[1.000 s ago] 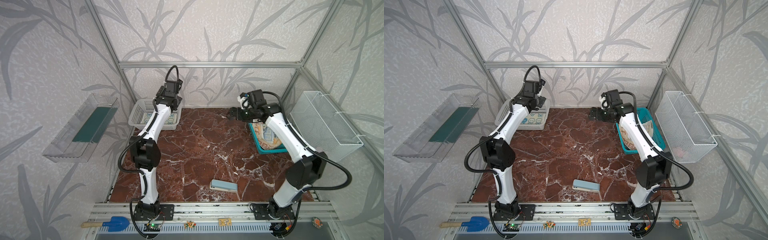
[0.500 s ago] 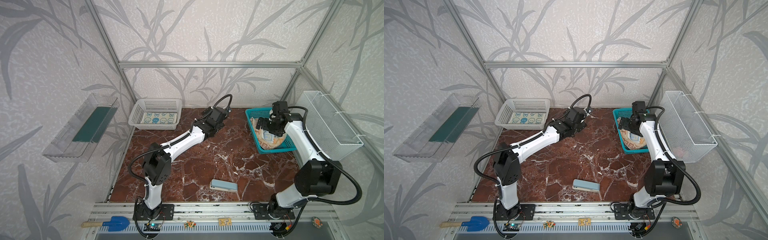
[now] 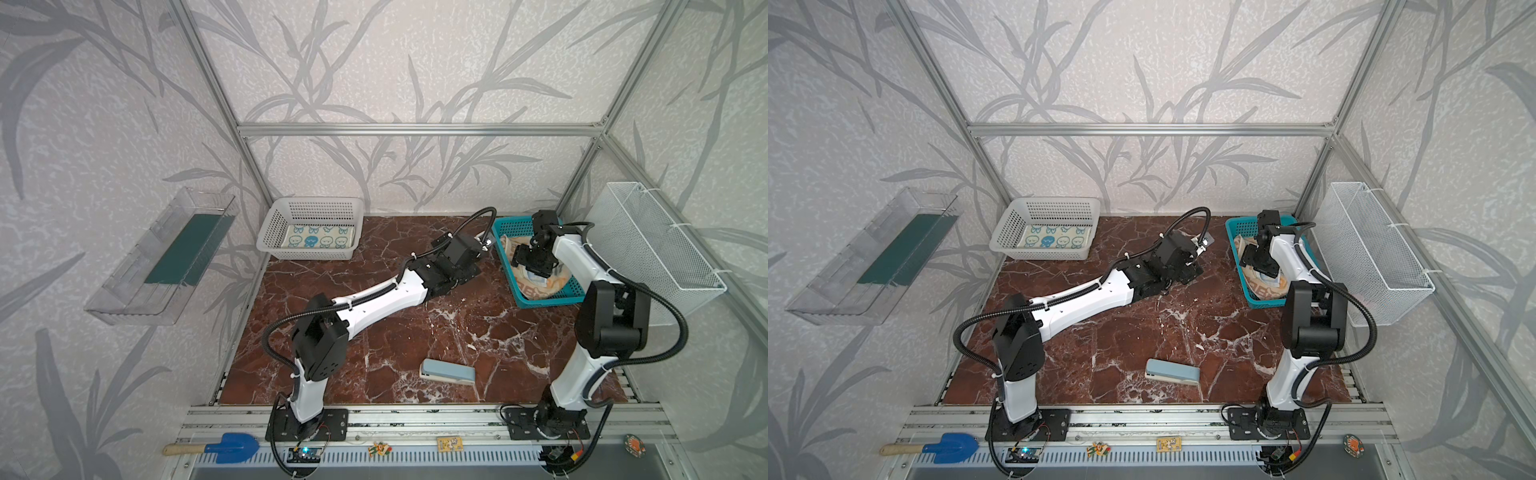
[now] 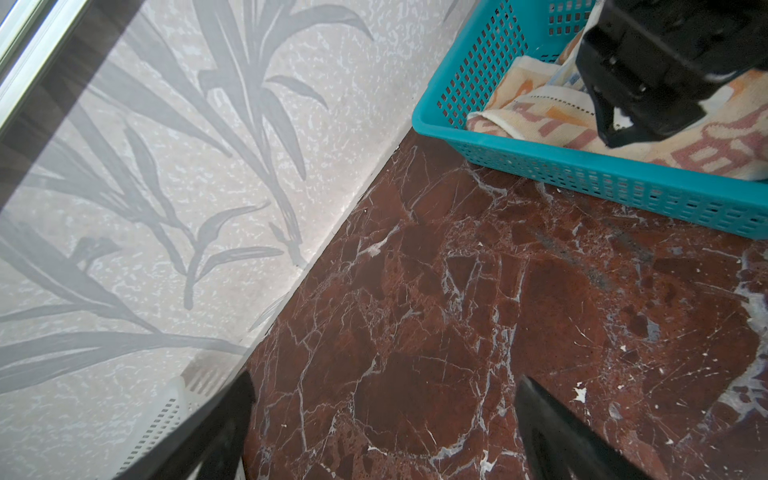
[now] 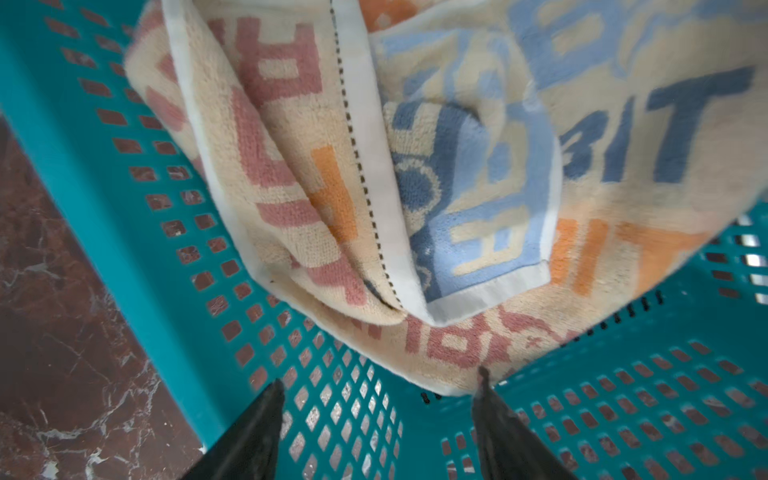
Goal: Fold and stack the towels
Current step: 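Release and raise the left gripper while the right gripper reaches into the teal basket, then grasp a printed towel in the teal basket with the right gripper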
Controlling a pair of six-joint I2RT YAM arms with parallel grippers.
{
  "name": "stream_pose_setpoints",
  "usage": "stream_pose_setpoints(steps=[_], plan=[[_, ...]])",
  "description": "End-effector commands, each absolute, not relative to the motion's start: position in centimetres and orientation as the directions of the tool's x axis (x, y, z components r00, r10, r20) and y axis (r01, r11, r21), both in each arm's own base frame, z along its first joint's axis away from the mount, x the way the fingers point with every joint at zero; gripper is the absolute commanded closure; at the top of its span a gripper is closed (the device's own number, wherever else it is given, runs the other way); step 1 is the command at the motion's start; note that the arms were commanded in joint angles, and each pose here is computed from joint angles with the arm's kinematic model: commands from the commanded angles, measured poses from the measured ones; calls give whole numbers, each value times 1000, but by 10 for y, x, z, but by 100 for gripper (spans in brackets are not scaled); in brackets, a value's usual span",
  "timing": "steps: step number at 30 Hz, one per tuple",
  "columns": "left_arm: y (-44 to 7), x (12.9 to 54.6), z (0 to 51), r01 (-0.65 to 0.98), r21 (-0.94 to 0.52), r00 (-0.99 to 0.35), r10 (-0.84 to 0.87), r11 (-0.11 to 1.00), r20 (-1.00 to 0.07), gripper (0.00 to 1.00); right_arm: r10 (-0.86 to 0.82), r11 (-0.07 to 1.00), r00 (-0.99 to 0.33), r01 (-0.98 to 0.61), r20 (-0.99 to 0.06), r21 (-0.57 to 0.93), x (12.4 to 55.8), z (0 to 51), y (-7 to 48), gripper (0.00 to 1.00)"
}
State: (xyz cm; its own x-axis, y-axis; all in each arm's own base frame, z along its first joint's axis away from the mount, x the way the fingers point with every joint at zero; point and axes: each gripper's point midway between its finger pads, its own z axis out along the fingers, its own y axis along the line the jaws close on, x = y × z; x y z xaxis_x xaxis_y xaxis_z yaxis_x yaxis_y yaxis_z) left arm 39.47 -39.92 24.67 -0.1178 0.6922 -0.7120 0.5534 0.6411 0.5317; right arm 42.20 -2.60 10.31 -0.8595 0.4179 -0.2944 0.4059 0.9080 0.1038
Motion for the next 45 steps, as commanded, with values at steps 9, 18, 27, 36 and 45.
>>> stream_pose_setpoints(steps=[9, 18, 27, 36, 45], plan=[[-407, 391, 224, 575, 531, -122, 708, 622, -696, 1, 433, 901, -861, 402, -267, 164, 450, 81, -17, 50], [-412, 389, 216, 586, 519, -133, 706, 622, -695, 1, 422, 905, -875, 390, -236, 172, 454, 62, -14, 69], [-414, 383, 227, 582, 526, -128, 709, 620, -694, 1, 420, 905, -864, 377, -277, 195, 452, 93, -12, 91], [-403, 381, 251, 547, 490, -165, 661, 679, -732, 1, 406, 910, -839, 334, -363, 246, 436, 163, -6, 100], [-380, 376, 272, 490, 467, -211, 621, 736, -755, 1, 346, 937, -768, 260, -538, 232, 426, 247, -12, 100]])
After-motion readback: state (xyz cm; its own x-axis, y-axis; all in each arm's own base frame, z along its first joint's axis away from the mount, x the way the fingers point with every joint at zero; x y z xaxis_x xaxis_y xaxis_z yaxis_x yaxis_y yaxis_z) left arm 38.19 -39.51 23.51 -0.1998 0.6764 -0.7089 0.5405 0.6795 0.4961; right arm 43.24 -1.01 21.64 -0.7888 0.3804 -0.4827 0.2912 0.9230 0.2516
